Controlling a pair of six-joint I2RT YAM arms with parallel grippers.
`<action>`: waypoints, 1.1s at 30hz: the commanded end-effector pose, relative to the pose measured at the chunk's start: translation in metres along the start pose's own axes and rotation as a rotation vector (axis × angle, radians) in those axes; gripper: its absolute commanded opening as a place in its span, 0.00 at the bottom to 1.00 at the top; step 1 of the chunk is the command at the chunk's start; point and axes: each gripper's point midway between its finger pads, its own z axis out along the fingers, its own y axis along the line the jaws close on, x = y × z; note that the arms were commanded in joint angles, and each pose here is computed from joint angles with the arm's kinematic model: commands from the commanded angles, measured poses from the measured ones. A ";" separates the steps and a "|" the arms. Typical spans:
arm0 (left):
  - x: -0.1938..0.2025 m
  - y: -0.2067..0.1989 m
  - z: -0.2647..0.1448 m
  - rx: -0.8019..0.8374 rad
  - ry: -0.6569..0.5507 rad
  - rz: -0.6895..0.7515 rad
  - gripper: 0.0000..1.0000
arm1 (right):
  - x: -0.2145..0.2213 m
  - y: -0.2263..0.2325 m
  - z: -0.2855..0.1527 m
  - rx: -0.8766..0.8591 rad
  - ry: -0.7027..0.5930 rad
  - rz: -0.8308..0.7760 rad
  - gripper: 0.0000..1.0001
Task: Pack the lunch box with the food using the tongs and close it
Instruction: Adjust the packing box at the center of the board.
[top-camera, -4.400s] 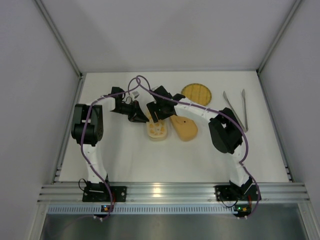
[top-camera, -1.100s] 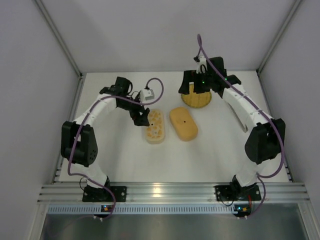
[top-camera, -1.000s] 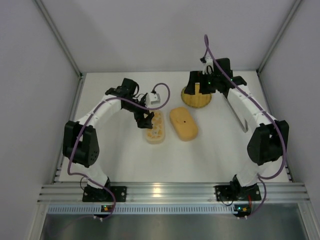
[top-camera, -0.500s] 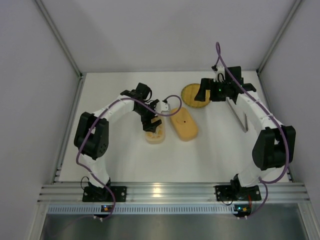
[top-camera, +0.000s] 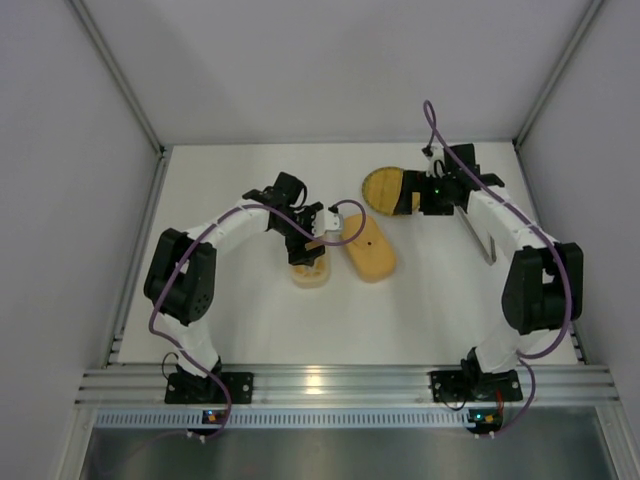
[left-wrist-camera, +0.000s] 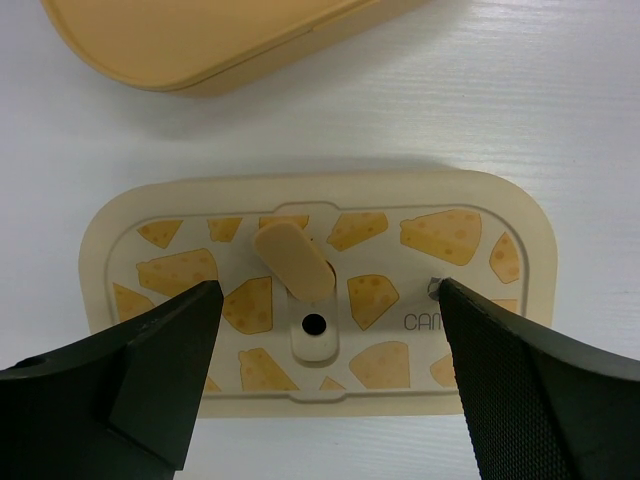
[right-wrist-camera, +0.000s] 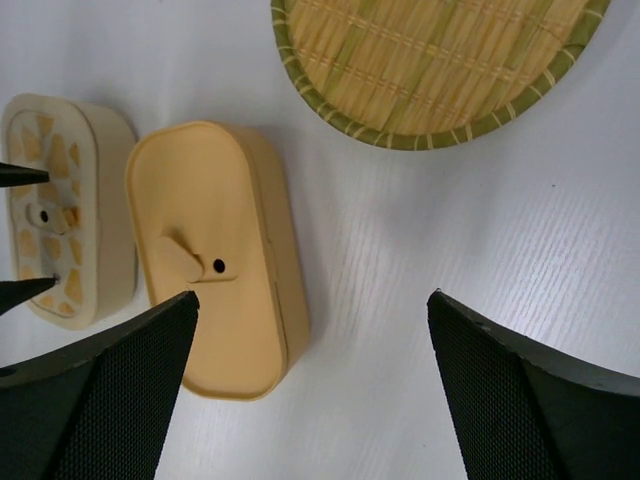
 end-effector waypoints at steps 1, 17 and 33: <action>0.038 -0.023 0.020 0.072 0.122 -0.011 0.94 | 0.012 -0.029 0.019 0.087 0.045 0.034 0.93; 0.032 -0.019 0.019 0.059 0.110 -0.035 0.94 | 0.073 -0.022 0.081 0.106 0.165 -0.080 0.79; 0.027 -0.020 0.015 0.061 0.098 -0.030 0.94 | 0.110 0.038 0.100 -0.029 0.232 -0.163 0.80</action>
